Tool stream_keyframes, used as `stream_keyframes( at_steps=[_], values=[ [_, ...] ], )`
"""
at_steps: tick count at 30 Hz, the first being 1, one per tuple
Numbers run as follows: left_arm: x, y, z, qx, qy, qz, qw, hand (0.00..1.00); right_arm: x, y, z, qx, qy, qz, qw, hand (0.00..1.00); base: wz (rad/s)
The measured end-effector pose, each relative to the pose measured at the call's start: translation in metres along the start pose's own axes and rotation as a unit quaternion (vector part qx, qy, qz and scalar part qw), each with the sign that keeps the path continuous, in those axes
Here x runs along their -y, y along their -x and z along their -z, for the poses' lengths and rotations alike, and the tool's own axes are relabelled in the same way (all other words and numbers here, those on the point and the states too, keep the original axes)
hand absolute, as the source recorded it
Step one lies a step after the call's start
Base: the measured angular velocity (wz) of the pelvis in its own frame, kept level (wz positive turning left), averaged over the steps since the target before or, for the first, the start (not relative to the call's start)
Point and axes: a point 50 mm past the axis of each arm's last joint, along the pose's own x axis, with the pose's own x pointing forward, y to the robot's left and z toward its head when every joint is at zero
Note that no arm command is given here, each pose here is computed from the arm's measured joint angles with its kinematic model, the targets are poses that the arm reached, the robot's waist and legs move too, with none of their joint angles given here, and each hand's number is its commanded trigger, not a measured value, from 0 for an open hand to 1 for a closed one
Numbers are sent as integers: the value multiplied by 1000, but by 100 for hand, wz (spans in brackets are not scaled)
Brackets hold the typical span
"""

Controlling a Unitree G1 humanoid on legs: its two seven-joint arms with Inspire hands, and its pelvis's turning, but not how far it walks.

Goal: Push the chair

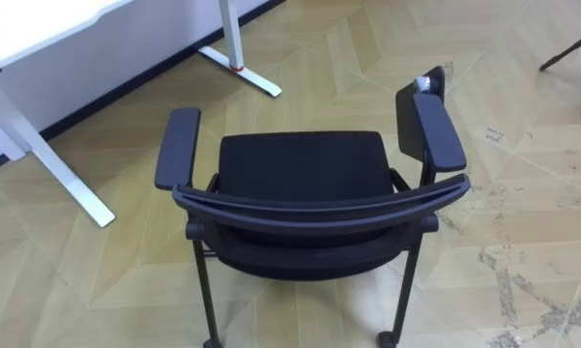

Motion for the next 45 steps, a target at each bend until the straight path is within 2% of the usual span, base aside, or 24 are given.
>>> stream_keyframes(
  at_steps=[5,15,21,26,29,38,42,45],
  values=[
    [-2,0,4,-7,9,-14,1000,0,4,1,2,0,-41,11,999,0,0],
    [-9,3,12,-19,36,-40,998,0,11,2,9,-13,-57,39,998,0,2],
    [-12,5,20,-34,73,-48,996,0,12,3,14,-23,-68,59,996,0,0],
    [-18,9,34,-61,135,-68,987,0,16,5,20,-37,-88,66,993,0,-2],
    [-19,9,35,-65,141,-72,985,0,18,5,23,-42,-98,69,992,0,0],
    [-44,17,46,-93,156,-163,970,0,29,8,25,-46,-122,93,987,0,-3],
    [-58,16,31,-82,141,-210,964,0,35,9,20,-46,-115,97,988,0,4],
    [-72,16,17,-61,98,-240,964,0,45,11,13,-38,-101,111,988,0,0]
  ],
)
